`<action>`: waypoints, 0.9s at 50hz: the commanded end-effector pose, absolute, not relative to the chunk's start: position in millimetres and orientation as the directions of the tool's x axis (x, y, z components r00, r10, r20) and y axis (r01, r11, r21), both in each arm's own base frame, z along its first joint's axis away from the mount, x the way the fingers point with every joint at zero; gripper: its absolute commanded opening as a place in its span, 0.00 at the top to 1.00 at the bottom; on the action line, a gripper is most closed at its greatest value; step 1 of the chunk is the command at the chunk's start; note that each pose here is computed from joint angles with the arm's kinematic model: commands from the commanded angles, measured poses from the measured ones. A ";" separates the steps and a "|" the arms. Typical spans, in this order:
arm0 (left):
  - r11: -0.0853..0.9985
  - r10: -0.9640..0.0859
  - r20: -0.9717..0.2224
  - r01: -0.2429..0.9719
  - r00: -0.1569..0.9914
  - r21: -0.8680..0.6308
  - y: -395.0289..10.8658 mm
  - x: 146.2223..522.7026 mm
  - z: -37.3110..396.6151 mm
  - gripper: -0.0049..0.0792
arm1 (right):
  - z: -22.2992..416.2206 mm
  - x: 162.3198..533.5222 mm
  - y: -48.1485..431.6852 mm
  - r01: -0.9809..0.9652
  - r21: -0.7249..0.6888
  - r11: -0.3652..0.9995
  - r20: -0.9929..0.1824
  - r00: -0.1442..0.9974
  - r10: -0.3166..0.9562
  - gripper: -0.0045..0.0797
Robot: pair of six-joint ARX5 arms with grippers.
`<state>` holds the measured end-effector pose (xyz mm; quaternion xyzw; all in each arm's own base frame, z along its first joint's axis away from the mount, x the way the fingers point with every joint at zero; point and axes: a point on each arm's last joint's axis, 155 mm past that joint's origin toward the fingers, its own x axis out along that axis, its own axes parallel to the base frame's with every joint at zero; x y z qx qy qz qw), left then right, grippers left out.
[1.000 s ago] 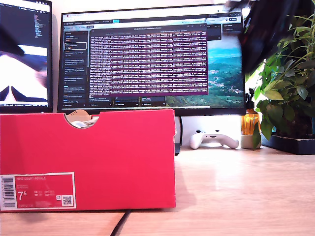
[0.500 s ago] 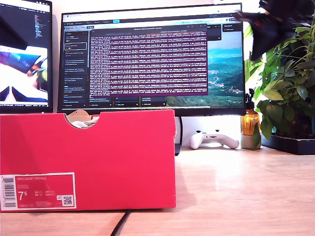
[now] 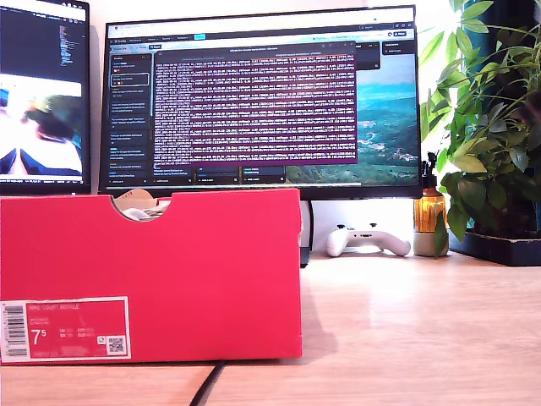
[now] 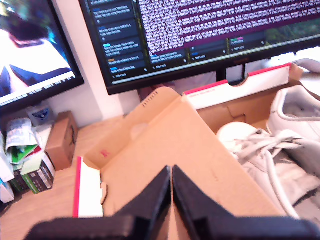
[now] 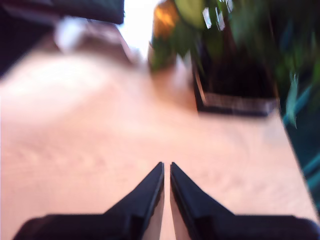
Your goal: Pack the white shoes by picking the first shoe and placing it inside the red shoebox, left side, then picking and rotating the second shoe and placing it in the shoebox
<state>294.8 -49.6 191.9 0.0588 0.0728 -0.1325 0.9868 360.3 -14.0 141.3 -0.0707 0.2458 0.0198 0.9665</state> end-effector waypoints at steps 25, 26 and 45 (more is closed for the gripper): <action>0.986 -0.145 -0.050 0.148 0.988 0.070 -26.6 274.4 196.0 0.96 | 160.2 341.2 -7.5 -0.054 -0.042 0.998 -0.262 0.964 0.041 0.96; 0.987 -0.145 -0.047 0.148 0.988 0.067 -26.6 273.7 195.6 0.96 | 160.1 340.5 -7.1 -0.056 -0.041 0.998 -0.260 0.965 0.043 0.96; 0.990 -0.139 0.011 0.138 0.990 0.031 -25.4 257.2 197.9 0.96 | 158.3 321.2 -0.2 -0.073 -0.014 0.997 -0.216 0.974 0.068 0.96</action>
